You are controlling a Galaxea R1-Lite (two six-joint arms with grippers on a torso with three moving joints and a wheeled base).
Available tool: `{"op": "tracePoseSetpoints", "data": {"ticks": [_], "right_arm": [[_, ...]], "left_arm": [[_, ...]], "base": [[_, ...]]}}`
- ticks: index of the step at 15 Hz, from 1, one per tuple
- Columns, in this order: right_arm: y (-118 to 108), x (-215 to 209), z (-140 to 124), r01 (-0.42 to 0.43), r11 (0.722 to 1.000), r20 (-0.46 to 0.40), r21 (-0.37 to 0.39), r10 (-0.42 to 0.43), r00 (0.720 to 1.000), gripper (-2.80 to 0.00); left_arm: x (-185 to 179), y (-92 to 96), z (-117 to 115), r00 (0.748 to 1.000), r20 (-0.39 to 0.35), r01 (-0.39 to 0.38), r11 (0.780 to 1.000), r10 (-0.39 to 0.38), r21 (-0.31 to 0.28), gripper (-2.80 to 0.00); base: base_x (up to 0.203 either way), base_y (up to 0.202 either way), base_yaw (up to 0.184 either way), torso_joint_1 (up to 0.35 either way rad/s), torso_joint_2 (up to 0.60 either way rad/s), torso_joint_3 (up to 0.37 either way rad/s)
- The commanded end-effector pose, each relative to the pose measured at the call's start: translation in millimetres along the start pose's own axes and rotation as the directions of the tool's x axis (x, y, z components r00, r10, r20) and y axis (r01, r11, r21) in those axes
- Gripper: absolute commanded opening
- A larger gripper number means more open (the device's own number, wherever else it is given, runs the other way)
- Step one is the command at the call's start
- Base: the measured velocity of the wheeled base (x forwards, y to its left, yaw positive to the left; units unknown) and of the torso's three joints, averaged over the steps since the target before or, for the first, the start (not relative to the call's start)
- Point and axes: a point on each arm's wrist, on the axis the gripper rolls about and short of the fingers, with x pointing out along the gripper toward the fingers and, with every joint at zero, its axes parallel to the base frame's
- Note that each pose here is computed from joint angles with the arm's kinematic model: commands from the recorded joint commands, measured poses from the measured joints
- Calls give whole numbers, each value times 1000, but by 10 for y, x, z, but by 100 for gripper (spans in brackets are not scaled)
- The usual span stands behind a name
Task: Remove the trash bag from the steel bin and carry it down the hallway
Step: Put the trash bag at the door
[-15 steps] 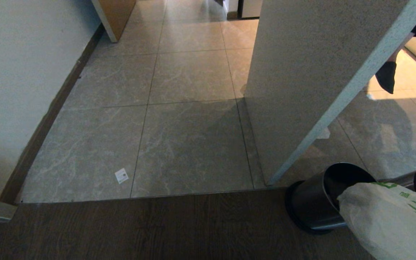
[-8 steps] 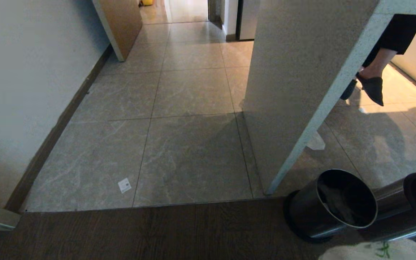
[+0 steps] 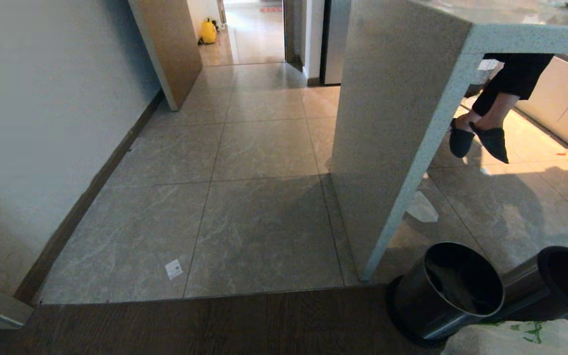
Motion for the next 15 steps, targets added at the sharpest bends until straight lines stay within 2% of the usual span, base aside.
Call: {"op": "tracePoseSetpoints", "data": {"ticks": [1, 10, 15], "right_arm": [[0, 1, 1, 0, 1000, -1, -1, 0, 1000, -280], [0, 1, 1, -1, 1000, -1, -1, 1, 1000, -280], [0, 1, 1, -1, 1000, -1, -1, 1, 1000, -280]], "left_arm": [[0, 0, 0, 1000, 0, 0, 1000, 0, -1, -280], [0, 0, 0, 1000, 0, 0, 1000, 0, 5, -280], [0, 0, 0, 1000, 0, 0, 1000, 0, 5, -280]], "base": [[0, 0, 0, 2, -7, 193], [0, 0, 0, 2, 1, 197], [0, 0, 0, 3, 1, 26]]}}
